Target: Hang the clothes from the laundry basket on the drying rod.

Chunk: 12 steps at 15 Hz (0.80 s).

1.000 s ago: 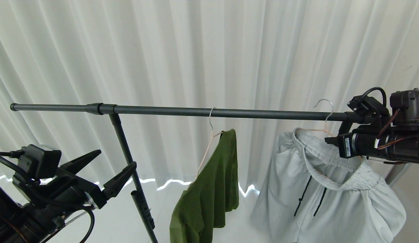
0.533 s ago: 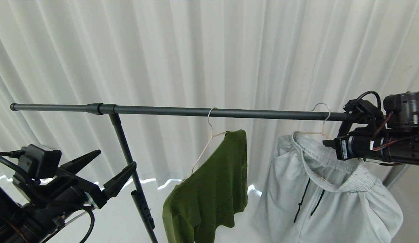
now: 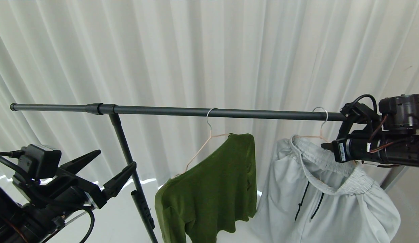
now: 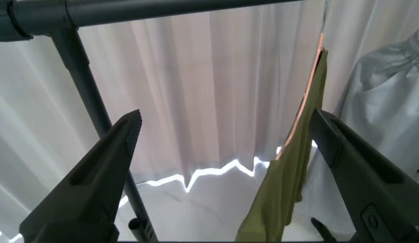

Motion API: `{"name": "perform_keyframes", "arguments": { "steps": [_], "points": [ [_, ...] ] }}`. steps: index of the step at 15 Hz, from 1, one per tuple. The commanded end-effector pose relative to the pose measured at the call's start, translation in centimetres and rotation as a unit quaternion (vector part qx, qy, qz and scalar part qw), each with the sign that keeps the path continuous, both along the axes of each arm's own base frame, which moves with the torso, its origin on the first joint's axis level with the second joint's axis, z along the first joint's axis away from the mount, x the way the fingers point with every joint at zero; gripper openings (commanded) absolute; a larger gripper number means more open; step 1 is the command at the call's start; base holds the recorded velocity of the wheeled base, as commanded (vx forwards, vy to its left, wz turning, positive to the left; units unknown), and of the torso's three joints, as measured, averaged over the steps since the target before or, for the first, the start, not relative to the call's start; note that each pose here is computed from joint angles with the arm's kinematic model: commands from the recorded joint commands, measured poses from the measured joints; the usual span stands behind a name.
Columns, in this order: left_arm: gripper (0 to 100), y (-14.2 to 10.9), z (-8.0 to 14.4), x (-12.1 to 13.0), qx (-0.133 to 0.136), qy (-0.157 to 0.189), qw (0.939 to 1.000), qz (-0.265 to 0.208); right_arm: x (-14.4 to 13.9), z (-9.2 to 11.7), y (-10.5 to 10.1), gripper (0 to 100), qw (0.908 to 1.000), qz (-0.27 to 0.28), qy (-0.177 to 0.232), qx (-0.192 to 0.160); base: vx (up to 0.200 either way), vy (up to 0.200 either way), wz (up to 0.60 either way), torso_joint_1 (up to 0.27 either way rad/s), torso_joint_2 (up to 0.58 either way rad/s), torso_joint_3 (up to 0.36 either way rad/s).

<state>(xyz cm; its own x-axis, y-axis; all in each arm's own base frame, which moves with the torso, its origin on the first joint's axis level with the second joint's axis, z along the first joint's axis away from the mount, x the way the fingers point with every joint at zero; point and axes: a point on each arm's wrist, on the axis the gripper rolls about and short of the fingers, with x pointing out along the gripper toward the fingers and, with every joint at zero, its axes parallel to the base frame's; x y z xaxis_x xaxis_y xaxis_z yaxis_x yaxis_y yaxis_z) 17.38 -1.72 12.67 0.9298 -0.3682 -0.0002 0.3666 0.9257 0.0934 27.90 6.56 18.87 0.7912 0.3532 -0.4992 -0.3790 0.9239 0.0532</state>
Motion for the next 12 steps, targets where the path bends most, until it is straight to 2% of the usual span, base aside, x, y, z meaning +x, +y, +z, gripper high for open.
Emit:
{"name": "perform_keyframes", "arguments": {
  "steps": [1,4,7,10,12],
  "points": [
    [100,0.0,0.0,0.0,0.000,0.001,1.0000,0.000,-0.1,0.0,0.0,100,1.0000,0.000,0.000,-0.001,0.000,0.000,0.00,0.000,0.00,0.000],
    [100,0.0,0.0,0.0,0.000,0.001,1.0000,0.000,-0.2,0.1,-0.2,100,1.0000,-0.007,-0.004,0.003,0.000,0.000,0.00,0.000,0.00,0.000],
    [100,0.1,0.0,0.0,0.000,0.001,1.0000,0.002,-2.6,0.4,-0.7,100,0.9995,-0.007,-0.028,0.009,0.000,0.000,0.00,0.000,0.00,0.000],
    [100,0.2,-0.2,0.1,0.001,0.004,1.0000,0.004,-8.6,1.2,-2.0,100,0.9961,-0.003,-0.085,0.024,0.000,0.000,0.00,0.000,0.00,0.000],
    [100,0.2,-0.2,0.1,0.015,-0.001,0.9999,0.004,-12.0,1.0,-2.8,100,0.9940,-0.006,-0.106,0.028,0.000,0.000,0.00,0.000,0.00,0.000]
  ]
}}
